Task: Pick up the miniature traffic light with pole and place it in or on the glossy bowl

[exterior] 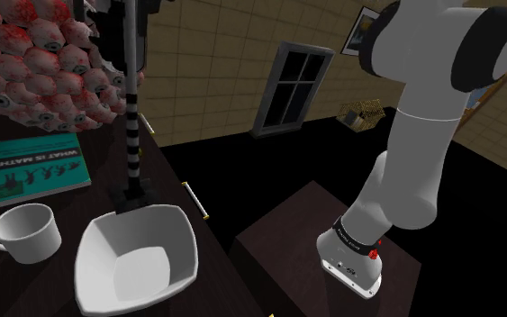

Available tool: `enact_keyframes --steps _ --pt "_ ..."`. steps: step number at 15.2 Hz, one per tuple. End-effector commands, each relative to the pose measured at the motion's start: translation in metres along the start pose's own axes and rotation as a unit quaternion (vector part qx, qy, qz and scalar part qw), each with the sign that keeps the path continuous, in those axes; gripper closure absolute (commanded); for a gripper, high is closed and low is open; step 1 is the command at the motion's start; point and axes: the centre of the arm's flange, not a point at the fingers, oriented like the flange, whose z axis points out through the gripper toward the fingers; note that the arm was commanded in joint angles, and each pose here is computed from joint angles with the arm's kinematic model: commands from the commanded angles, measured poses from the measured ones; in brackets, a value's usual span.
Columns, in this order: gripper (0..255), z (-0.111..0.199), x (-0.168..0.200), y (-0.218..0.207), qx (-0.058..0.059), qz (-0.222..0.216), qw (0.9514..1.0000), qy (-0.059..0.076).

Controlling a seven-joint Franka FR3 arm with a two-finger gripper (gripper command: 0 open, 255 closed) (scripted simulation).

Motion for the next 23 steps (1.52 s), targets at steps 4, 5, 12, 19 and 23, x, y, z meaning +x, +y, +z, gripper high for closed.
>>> enact_keyframes --steps 4,5,12,19,23 --pt "255 -0.043 -0.051 -0.004 -0.001 0.001 1.0 0.0" --pt "255 -0.048 -0.057 -0.005 -0.001 0.001 1.0 0.0" --pt "255 -0.011 -0.061 -0.002 -0.001 0.001 1.0 0.0" --pt "255 0.026 -0.065 0.001 -0.001 0.001 1.0 0.0" --pt "255 0.047 -0.067 0.002 -0.001 0.001 1.0 0.0"
